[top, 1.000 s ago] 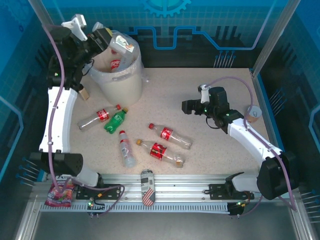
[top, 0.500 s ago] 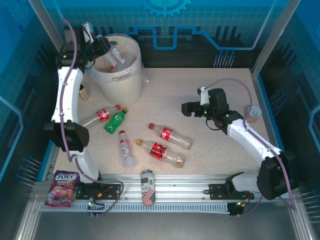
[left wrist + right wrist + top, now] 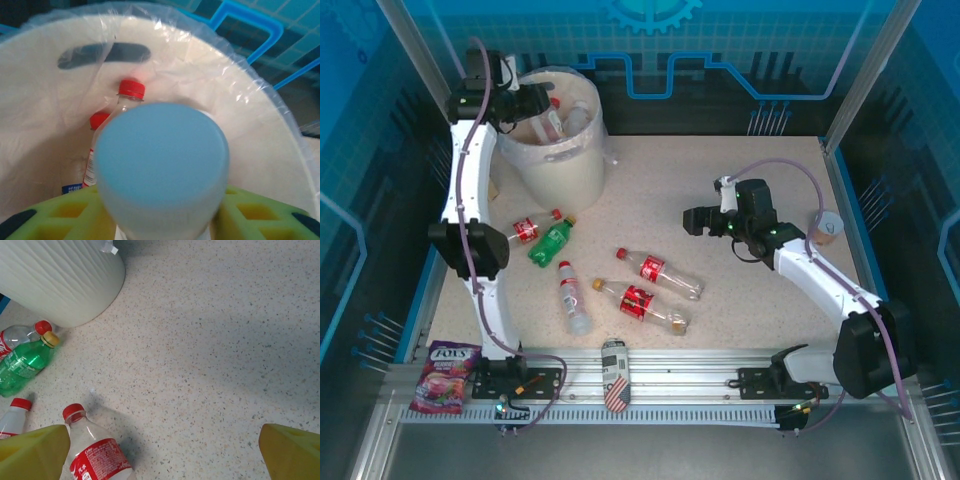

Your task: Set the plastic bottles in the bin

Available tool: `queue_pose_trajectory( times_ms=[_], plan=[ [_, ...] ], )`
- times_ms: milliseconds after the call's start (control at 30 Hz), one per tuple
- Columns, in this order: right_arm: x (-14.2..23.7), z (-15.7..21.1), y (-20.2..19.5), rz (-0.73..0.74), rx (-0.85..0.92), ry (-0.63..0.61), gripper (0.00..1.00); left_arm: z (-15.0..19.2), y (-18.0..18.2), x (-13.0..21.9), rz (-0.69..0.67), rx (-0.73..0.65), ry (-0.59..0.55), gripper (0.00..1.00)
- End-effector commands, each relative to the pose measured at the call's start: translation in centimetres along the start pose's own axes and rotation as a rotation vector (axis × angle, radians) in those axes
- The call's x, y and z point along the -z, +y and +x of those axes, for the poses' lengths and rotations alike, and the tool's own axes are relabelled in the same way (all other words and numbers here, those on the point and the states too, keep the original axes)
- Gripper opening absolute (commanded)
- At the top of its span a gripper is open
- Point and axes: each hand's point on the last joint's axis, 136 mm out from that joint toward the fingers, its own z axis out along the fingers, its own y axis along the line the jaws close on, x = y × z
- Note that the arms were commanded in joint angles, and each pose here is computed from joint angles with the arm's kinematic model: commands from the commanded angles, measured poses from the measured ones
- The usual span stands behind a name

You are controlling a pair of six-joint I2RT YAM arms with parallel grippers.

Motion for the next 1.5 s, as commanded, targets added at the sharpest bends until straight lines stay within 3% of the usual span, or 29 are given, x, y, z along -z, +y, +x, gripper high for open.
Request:
queue_pose_trajectory(
  times_ms=[0,100,200,633,867,1067,1267,1467],
  plan=[
    [-0.6,0.4,0.0,-0.018,-0.017,0.011,0.98,1.7,0.4,-0.6,0.014,-0.019,0.079,0.58],
    [-1.0,0.5,0.2,-0.029,-0.026,0.019,0.98,2.2,0.1,-1.3,0.046,-0.03,0.099,0.77],
    [-1.4,0.7,0.5,-0.035,-0.023,0.026,0.98,1.9,-0.3,-1.4,0.062,-0.035,0.088,0.83],
    [-1.1,1.1,0.7,-0.019,0.028,0.064,0.98,0.8,-1.3,0.6,0.079,-0.048,0.044,0.87],
    [0.7,4.3,2.3,-0.067,0.19,0.273,0.98,-0.7,-3.2,6.1,0.1,-0.066,-0.034,0.89],
    [1.8,7.3,2.1,0.032,0.319,0.433,1.0,-0.3,-6.6,12.1,0.244,-0.033,-0.151,0.9],
    [1.1,10.8,2.0,0.06,0.461,0.601,1.0,3.5,-9.2,15.4,0.397,0.05,-0.125,0.89],
    [-0.8,13.1,2.6,0.028,0.486,0.673,1.0,10.7,-11.8,14.6,0.492,0.125,0.018,0.9]
  ],
)
